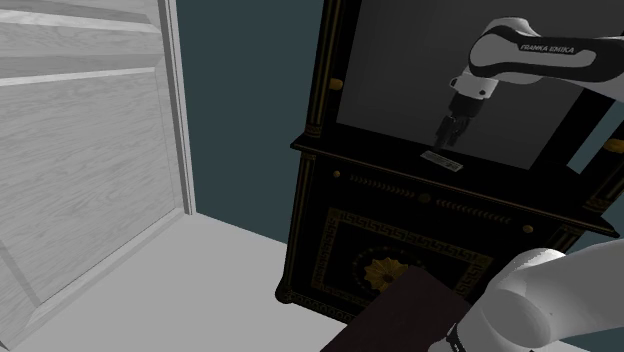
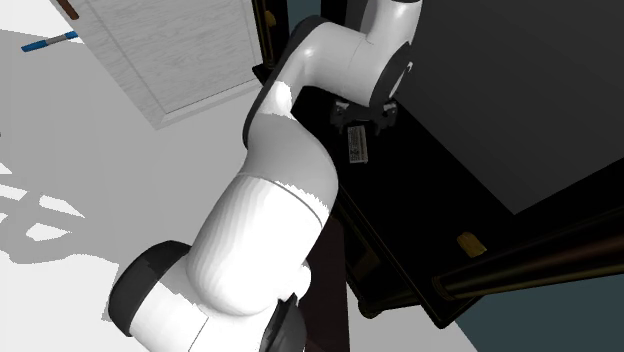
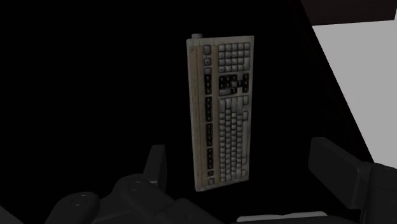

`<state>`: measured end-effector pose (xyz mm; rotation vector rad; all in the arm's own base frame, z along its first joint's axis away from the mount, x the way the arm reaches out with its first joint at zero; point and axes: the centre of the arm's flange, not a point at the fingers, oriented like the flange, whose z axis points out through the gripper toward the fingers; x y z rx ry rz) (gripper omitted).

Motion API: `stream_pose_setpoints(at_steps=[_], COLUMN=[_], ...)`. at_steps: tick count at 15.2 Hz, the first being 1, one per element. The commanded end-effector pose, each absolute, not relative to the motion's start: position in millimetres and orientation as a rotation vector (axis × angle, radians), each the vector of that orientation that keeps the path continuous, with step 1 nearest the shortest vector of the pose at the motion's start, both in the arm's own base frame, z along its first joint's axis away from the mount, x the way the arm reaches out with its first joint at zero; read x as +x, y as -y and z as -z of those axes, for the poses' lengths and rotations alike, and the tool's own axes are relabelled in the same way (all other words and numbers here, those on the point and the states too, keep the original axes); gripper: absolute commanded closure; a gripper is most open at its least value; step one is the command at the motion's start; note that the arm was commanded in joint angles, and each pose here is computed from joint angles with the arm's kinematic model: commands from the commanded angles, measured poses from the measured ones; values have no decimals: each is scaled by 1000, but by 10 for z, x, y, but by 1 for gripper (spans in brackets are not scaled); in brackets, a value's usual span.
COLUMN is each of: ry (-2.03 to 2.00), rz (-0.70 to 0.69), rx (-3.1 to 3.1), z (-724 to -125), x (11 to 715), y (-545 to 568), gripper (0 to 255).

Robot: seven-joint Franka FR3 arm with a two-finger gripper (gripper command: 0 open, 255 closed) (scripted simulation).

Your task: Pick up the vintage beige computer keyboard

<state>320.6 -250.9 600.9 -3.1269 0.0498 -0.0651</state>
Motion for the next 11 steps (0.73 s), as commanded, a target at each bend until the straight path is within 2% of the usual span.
stream_pose_setpoints(at_steps=[1, 7, 8, 11], ry=[-51, -51, -51, -51], rz=[65, 65, 65, 65], rx=[-3127, -3127, -3127, -3127], z=[-5898, -5657, -5654, -5657], x=[3210, 3210, 3212, 3211], y=[2544, 2543, 2539, 2538], gripper=[0, 0, 255, 255])
